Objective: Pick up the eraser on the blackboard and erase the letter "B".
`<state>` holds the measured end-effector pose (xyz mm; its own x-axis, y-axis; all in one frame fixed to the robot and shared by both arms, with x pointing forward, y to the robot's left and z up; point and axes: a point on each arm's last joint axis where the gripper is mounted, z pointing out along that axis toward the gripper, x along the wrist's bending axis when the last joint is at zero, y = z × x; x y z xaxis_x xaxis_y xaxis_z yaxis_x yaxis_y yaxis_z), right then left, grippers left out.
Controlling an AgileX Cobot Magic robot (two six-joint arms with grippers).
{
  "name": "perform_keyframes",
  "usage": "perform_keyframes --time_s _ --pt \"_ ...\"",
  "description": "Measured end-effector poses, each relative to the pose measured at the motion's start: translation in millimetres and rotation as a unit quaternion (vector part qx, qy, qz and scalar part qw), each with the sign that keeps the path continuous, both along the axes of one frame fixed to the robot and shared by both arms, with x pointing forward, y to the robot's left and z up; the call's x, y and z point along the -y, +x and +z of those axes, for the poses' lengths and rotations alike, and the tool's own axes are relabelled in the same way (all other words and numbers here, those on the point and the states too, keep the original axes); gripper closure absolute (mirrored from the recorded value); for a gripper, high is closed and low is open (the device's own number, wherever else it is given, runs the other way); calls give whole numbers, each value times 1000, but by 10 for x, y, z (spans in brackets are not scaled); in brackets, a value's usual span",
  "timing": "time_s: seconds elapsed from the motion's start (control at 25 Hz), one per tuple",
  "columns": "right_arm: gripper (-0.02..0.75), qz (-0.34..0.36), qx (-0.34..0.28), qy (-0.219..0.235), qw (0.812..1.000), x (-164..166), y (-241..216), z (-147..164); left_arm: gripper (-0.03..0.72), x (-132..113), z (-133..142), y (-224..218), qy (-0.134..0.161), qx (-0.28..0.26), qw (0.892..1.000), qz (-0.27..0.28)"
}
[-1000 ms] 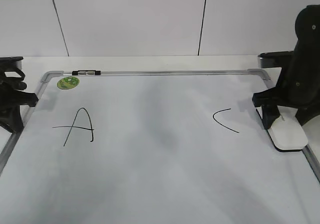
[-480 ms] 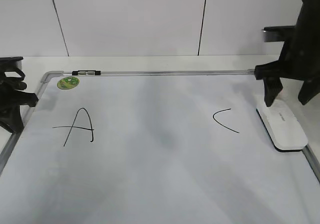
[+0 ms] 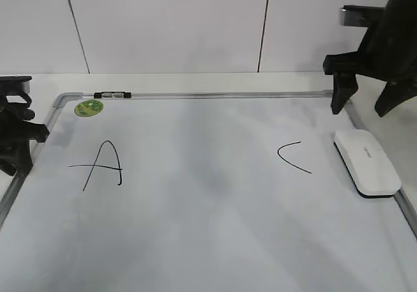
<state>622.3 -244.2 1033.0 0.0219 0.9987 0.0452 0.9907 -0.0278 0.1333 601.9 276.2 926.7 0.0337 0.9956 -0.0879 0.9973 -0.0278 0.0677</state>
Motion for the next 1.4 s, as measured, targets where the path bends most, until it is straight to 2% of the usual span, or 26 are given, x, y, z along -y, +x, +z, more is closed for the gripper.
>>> perform_keyframes --time_s 0.16,0.32,0.48,0.68,0.92,1.2,1.4 --pt "154 -1 19 15 1000 -12 -68 170 380 -4 -1 -15 2 -8 1000 -4" --pt "154 1 44 21 999 -6 -155 369 309 -7 1 -17 4 -15 1000 -6" --pt "154 2 70 30 997 -1 -261 578 298 20 74 -16 -1 -47 999 -10" --pt "154 2 101 48 994 -5 -410 828 298 24 303 112 5 -28 999 -19" --pt "154 4 146 74 986 -6 -658 1173 301 12 608 91 11 -31 999 -27" --pt "155 10 216 102 971 25 -1124 1662 353 -25 970 -34 27 8 999 -33" --pt "154 16 266 126 955 60 -1618 1938 360 -37 1400 -288 25 65 997 -31"
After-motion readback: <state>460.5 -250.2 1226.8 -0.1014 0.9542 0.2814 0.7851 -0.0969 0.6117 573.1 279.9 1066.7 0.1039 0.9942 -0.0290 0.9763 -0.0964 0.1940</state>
